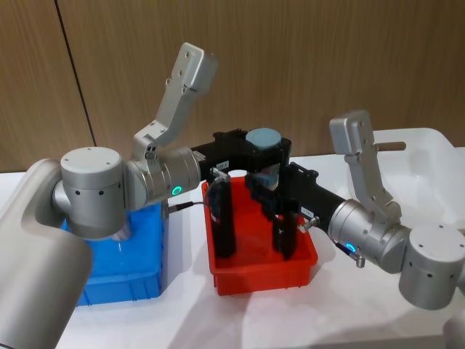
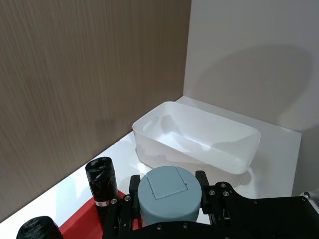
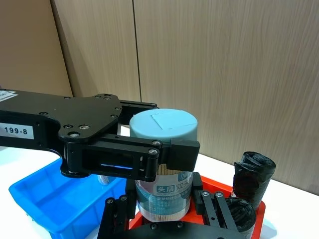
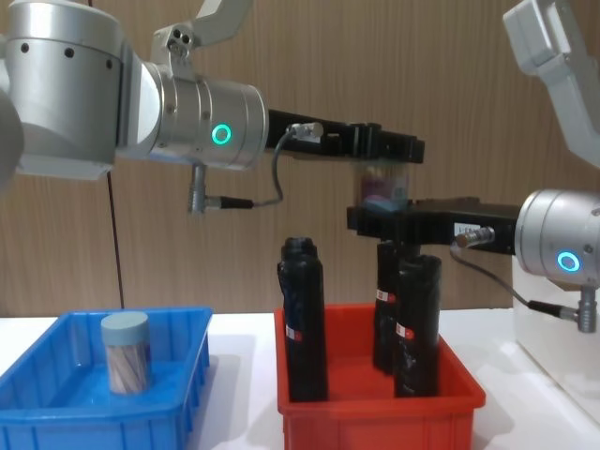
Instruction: Pick the cotton swabs from the blue box and place them into the white box.
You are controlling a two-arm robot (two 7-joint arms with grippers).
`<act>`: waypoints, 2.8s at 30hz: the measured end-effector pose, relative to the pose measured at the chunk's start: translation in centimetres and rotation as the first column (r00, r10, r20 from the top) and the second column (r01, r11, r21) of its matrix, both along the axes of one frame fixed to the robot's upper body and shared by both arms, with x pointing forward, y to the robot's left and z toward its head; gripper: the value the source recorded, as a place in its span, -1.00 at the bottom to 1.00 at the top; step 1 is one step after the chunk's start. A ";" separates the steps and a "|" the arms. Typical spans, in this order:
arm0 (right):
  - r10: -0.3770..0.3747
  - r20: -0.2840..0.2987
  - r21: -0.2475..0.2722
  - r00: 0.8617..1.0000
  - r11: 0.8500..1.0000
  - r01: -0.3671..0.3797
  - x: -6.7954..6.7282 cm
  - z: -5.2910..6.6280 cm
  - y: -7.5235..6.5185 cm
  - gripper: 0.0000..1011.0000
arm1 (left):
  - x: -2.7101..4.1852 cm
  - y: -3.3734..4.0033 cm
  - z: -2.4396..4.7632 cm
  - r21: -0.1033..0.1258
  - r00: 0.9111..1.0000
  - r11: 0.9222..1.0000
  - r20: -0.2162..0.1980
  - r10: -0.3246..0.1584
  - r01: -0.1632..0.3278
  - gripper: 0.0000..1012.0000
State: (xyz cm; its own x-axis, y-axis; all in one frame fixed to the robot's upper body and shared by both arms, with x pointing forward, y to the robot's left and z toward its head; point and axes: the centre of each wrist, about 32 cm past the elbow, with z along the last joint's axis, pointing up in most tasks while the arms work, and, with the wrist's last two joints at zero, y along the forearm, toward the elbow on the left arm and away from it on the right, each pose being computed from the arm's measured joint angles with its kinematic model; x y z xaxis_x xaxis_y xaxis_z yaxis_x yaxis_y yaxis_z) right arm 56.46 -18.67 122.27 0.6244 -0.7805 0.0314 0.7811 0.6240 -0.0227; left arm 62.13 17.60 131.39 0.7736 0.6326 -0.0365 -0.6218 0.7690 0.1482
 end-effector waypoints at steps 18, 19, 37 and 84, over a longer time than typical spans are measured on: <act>0.002 0.011 0.015 1.000 1.000 -0.002 0.0 0.1 0.0 0.24 | 0.00 -0.01 -0.02 0.001 1.000 1.000 -0.001 0.000 0.000 0.98; 0.002 0.011 0.016 1.000 1.000 -0.002 0.0 0.1 0.0 0.24 | 0.00 -0.01 -0.02 0.001 1.000 1.000 -0.001 0.000 0.000 0.98; -0.062 0.008 0.019 0.998 0.998 0.062 -0.1 -0.6 -1.2 0.24 | 0.00 -0.01 -0.01 0.001 1.000 1.000 -0.001 0.000 0.000 0.98; -0.503 -0.012 -0.077 0.864 0.862 0.501 4.1 -4.3 -11.6 0.24 | 0.00 -0.01 -0.01 0.001 1.000 1.000 -0.001 0.000 0.000 0.98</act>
